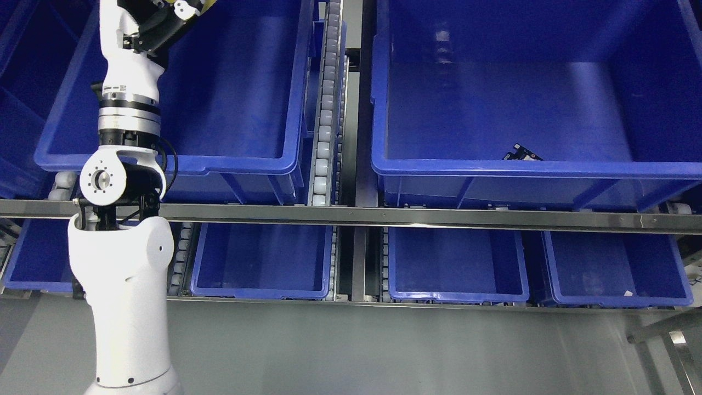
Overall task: Move yellow foam block to right shelf middle
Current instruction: 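Lower the cube into the upper blue bin and open the left hand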
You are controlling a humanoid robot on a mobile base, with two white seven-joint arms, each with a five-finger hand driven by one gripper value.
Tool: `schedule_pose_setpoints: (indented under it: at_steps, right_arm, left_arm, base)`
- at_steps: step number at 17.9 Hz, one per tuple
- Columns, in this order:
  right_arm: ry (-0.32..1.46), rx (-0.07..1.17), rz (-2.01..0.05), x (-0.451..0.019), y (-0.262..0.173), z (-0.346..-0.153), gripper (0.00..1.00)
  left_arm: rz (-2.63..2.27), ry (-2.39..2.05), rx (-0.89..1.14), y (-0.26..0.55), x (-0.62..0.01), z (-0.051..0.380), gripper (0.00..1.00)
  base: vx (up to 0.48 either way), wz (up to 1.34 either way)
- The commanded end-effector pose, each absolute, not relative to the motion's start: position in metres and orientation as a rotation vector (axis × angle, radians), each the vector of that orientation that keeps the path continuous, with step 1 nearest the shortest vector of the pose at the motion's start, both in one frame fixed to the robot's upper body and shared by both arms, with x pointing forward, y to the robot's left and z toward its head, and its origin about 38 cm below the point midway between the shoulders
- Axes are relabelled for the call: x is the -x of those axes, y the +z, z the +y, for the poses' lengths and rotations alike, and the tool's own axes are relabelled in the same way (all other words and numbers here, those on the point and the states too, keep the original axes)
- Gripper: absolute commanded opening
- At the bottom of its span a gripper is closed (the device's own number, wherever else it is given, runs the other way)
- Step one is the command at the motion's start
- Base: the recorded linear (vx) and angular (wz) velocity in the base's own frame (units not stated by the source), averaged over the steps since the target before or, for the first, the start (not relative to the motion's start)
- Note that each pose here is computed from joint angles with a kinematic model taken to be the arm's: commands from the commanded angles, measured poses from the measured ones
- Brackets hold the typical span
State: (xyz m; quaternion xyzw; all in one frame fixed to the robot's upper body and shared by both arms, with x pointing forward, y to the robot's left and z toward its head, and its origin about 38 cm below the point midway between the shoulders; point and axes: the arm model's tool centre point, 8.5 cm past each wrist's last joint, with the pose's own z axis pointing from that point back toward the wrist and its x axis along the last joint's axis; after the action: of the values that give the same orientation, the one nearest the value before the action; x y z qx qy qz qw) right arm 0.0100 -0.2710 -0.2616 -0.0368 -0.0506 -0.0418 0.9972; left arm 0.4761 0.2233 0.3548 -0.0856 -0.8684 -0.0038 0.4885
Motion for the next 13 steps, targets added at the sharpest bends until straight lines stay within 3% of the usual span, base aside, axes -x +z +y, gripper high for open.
schedule_pose_setpoints:
  at_steps: [1,5,6,8,9,13]
  right_arm:
    - [-0.082,0.091,-0.122,-0.018,-0.26,-0.283,1.0]
    - [-0.082,0.091,-0.121,-0.017,-0.261,-0.283,1.0]
    - [-0.083,0.091,-0.122,-0.018,-0.26,-0.283,1.0]
    - [-0.082,0.091,-0.122,-0.018,-0.26,-0.283,1.0]
    - [-0.083,0.091,-0.122,-0.018,-0.26,-0.283,1.0]
    - [-0.083,0.091,-0.122,-0.018,-0.26,-0.283,1.0]
  left_arm:
    - [-1.985,-0.097,0.193,0.369,-0.48,0.191,0.33]
    - [-1.89,-0.027,0.109,0.353,-0.487,0.199,0.41]
    - [-1.872,-0.03,0.075,0.349,-0.488,0.201,0.51]
    - [-1.825,-0.065,-0.041,0.343,-0.49,0.203,0.9]
    - [-1.822,-0.073,-0.052,0.341,-0.49,0.202,0.98]
    - [-1.837,-0.074,-0.051,0.346,-0.49,0.201,1.0]
  base:
    - [0.015,-0.22]
    - [0.011,-0.11]
    - [0.003,0.02]
    - [0.001,0.03]
    - [-0.002,0.04]
    - [-0.002,0.01]
